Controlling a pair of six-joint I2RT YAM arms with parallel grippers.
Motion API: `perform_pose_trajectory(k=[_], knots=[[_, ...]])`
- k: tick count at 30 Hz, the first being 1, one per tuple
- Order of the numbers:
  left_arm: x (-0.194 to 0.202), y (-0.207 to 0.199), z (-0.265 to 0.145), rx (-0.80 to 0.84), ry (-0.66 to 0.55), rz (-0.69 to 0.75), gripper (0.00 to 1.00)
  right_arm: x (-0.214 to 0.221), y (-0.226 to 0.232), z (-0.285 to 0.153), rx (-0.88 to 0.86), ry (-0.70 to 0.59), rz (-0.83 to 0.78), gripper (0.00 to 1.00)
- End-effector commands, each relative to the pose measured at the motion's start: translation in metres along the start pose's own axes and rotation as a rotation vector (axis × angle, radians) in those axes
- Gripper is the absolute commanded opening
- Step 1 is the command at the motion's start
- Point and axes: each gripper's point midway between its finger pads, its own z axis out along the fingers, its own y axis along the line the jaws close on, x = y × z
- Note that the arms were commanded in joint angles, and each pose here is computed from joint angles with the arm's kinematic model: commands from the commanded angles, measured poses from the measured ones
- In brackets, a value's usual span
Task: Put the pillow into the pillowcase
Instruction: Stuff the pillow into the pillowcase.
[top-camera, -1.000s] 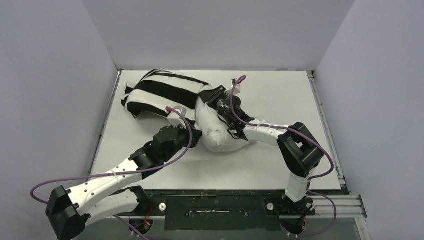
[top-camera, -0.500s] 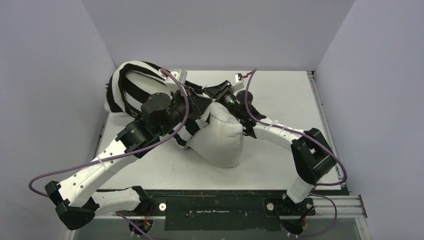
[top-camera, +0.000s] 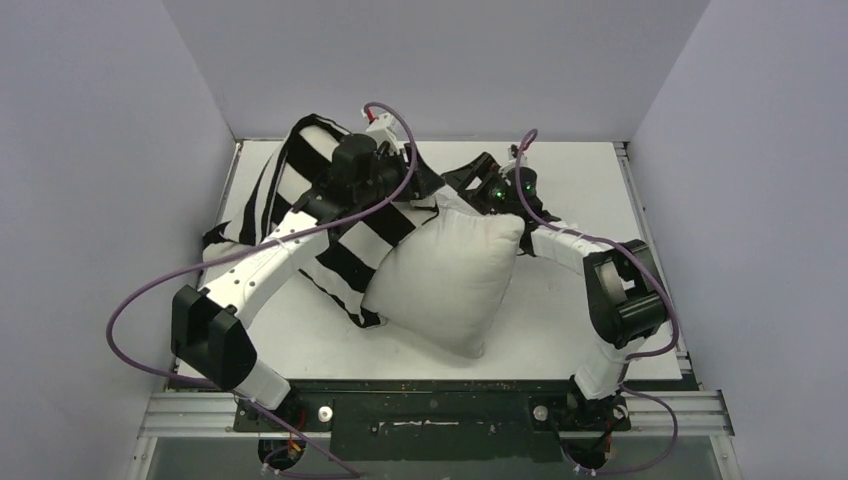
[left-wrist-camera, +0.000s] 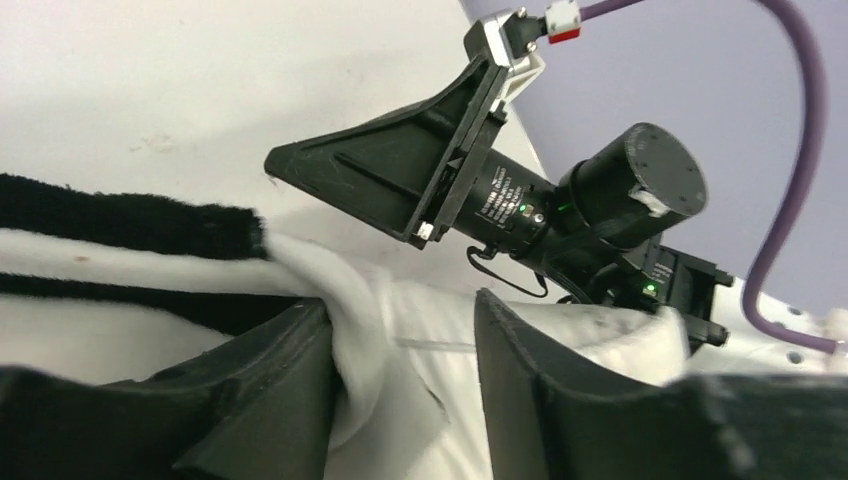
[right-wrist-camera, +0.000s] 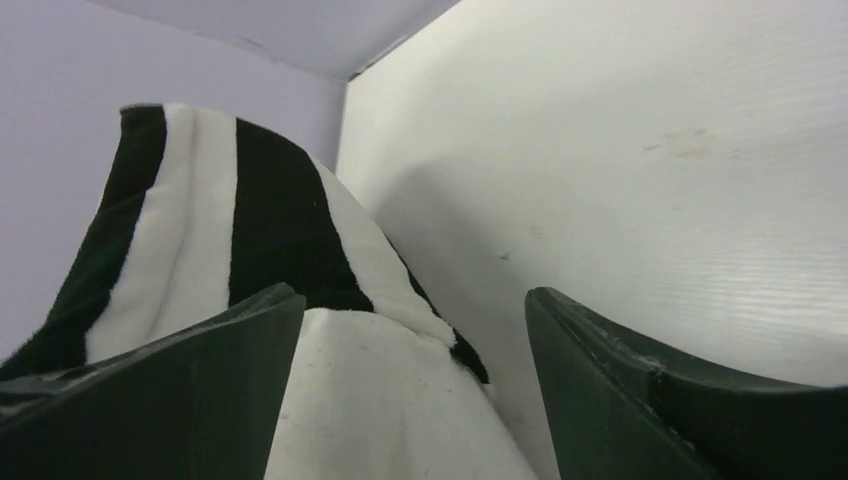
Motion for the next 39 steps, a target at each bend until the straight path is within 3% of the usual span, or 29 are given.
perform_pose_trajectory(k=[1, 5, 10, 17, 23, 24, 25, 28, 32, 35, 37, 39], knots=[[-0.062, -0.045, -0.024, 0.076, -0.073, 0.180, 0.53, -0.063, 0.025, -0.025, -0.007, -0.030, -0.218, 0.89], [-0.062, -0.023, -0.037, -0.060, -0.050, 0.249, 0.59, -0.114, 0.001, -0.055, 0.109, -0.087, -0.303, 0.95], [-0.023, 0.040, -0.047, -0.292, 0.035, 0.295, 0.60, -0.134, -0.012, -0.088, 0.183, -0.051, -0.446, 0.96], [0.029, 0.075, -0.027, -0.316, 0.131, 0.295, 0.62, -0.055, -0.036, -0.116, 0.187, 0.201, -0.582, 1.00], [0.052, 0.100, 0.002, -0.398, 0.185, 0.390, 0.63, -0.020, -0.055, -0.156, 0.272, 0.188, -0.522, 1.00], [0.054, 0.102, 0.006, -0.413, 0.189, 0.408, 0.58, -0.014, -0.058, -0.160, 0.278, 0.195, -0.510, 1.00], [0.056, 0.102, 0.011, -0.421, 0.194, 0.424, 0.48, -0.007, -0.061, -0.162, 0.280, 0.197, -0.493, 1.00], [0.049, 0.069, 0.023, -0.383, 0.167, 0.456, 0.03, 0.014, -0.069, -0.163, 0.243, 0.140, -0.402, 0.97], [0.030, -0.064, 0.028, -0.168, 0.076, 0.475, 0.00, 0.037, -0.060, -0.145, 0.149, 0.082, -0.300, 0.90], [0.067, -0.162, 0.028, 0.067, 0.136, 0.409, 0.00, 0.040, -0.057, -0.136, 0.119, 0.017, -0.229, 0.82], [0.116, -0.150, 0.033, 0.022, 0.239, 0.369, 0.00, 0.033, -0.057, -0.135, 0.122, -0.040, -0.200, 0.80], [0.158, -0.108, 0.031, -0.061, 0.297, 0.304, 0.00, 0.025, -0.060, -0.134, 0.148, -0.088, -0.198, 0.79]])
